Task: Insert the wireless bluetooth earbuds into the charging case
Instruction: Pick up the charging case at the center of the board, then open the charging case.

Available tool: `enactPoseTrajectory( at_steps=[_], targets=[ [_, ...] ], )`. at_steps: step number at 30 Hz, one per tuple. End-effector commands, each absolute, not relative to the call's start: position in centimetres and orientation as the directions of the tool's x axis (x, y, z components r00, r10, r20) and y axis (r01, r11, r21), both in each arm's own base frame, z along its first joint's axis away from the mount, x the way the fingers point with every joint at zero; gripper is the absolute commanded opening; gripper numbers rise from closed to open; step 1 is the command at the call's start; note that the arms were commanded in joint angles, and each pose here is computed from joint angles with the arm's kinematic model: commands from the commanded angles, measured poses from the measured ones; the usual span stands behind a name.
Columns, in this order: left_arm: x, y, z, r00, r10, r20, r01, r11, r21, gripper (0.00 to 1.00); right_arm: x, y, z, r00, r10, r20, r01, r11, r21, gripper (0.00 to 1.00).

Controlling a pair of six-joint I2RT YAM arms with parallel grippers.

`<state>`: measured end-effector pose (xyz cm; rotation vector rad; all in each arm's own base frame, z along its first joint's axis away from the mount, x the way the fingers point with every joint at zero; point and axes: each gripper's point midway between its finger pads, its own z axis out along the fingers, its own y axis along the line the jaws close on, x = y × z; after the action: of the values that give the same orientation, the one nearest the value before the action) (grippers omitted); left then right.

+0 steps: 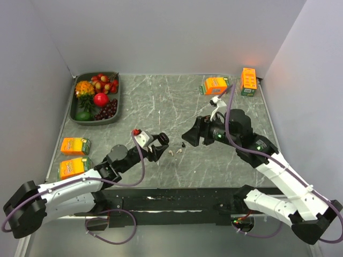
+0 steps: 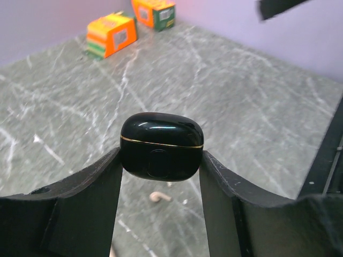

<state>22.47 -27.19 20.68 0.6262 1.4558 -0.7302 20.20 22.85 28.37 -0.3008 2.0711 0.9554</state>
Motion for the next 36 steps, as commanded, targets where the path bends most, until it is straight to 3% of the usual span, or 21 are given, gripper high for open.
enactPoseTrajectory(
  at_steps=[1, 7, 13, 19, 36],
  targets=[
    [21.5, -27.8, 23.7, 0.076, -0.113, -0.991, 0.763, 0.646, -0.016, 0.01, 18.8, 24.6, 30.0, -0.623, 0.002, -0.782, -0.601, 0.639, 0.480, 0.82],
    [20.6, -28.5, 22.2, 0.082, -0.037, -0.996, 0.775, 0.631, 0.040, 0.01, 18.2, 27.1, 27.1, -0.634, -0.176, -0.753, -0.632, 0.679, 0.374, 0.80],
    [20.2, -28.7, 22.0, 0.077, -0.034, -0.996, 0.782, 0.622, 0.039, 0.01, 19.0, 28.1, 25.4, -0.637, -0.220, -0.739, -0.619, 0.717, 0.320, 0.77],
    [19.7, -28.9, 21.9, 0.076, -0.021, -0.997, 0.795, 0.605, 0.048, 0.01, 20.3, 28.4, 24.7, -0.635, -0.208, -0.744, -0.591, 0.751, 0.295, 0.69],
    [18.7, -29.3, 21.5, 0.060, -0.013, -0.998, 0.812, 0.582, 0.042, 0.01, 20.8, 30.5, 23.7, -0.658, -0.232, -0.716, -0.604, 0.731, 0.318, 0.65]
  ],
)
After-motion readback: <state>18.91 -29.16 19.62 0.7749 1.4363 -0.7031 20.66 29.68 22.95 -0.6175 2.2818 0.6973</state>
